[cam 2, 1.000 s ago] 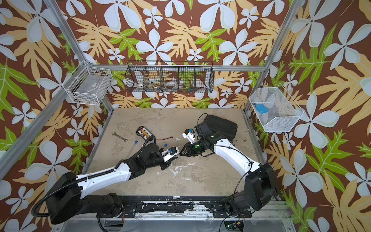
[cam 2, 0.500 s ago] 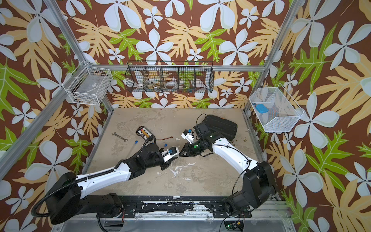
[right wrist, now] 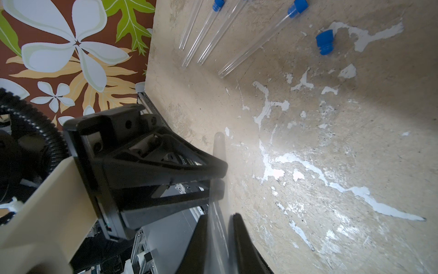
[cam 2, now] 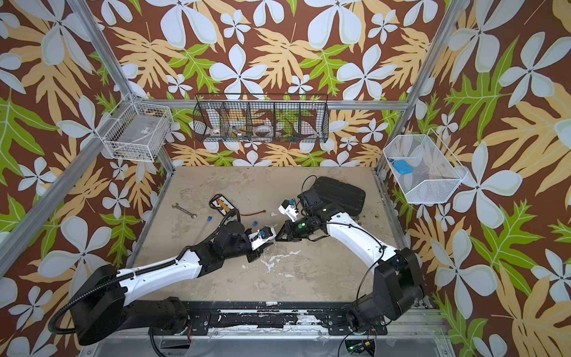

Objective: Insert stoppers into test tubes
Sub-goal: Pick up the test tube at the center of the board.

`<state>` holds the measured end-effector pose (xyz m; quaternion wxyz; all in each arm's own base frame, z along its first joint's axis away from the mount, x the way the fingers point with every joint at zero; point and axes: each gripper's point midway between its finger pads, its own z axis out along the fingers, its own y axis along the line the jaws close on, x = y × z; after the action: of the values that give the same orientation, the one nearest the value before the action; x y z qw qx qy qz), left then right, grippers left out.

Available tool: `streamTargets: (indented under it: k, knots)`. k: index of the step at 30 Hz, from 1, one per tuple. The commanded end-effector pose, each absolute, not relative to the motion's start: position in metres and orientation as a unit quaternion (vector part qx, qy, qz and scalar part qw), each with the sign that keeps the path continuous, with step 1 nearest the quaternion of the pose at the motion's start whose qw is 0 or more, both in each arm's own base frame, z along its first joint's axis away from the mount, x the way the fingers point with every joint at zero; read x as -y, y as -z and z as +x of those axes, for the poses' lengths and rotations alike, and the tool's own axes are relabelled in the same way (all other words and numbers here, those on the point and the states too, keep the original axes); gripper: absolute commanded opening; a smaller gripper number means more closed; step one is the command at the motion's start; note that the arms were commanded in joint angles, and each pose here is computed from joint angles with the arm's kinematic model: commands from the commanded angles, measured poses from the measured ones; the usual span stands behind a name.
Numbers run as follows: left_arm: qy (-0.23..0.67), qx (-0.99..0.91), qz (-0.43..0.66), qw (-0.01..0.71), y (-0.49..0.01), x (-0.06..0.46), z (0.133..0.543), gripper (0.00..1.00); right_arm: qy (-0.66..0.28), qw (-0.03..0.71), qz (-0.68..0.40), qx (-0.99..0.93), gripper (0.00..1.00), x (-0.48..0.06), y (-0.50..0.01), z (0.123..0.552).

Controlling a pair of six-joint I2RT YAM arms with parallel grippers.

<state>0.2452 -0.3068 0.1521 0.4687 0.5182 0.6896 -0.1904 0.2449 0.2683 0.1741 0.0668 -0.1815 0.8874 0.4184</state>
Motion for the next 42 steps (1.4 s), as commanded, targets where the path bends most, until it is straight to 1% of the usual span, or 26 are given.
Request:
streamTargets:
  k: [1,3,8,17,27,31,38,42]
  knots:
    - [0.182,-0.683,0.513,0.488,-0.159,0.306,0.25,0.24,-0.424,0.065,-0.187,-0.884,0.14,-0.269,-0.177,0.242]
    - [0.178,-0.684,0.511,0.49,-0.157,0.304,0.25,0.32,-0.426,0.063,-0.188,-0.883,0.14,-0.27,-0.178,0.241]
    - [0.172,-0.688,0.516,0.481,-0.148,0.3,0.248,0.39,-0.429,0.058,-0.191,-0.881,0.14,-0.27,-0.179,0.238]
    - [0.161,-0.69,0.522,0.474,-0.14,0.297,0.247,0.39,-0.443,0.048,-0.196,-0.874,0.14,-0.272,-0.182,0.233]
    - [0.149,-0.695,0.526,0.466,-0.133,0.293,0.248,0.32,-0.446,0.045,-0.197,-0.872,0.14,-0.273,-0.183,0.232]
    - [0.149,-0.694,0.526,0.468,-0.135,0.293,0.248,0.27,-0.448,0.043,-0.198,-0.871,0.13,-0.274,-0.183,0.231]
    - [0.143,-0.688,0.532,0.473,-0.139,0.292,0.248,0.13,-0.447,0.042,-0.198,-0.871,0.14,-0.274,-0.182,0.232]
    - [0.141,-0.685,0.534,0.475,-0.142,0.292,0.247,0.06,-0.447,0.048,-0.199,-0.871,0.2,-0.275,-0.184,0.234]
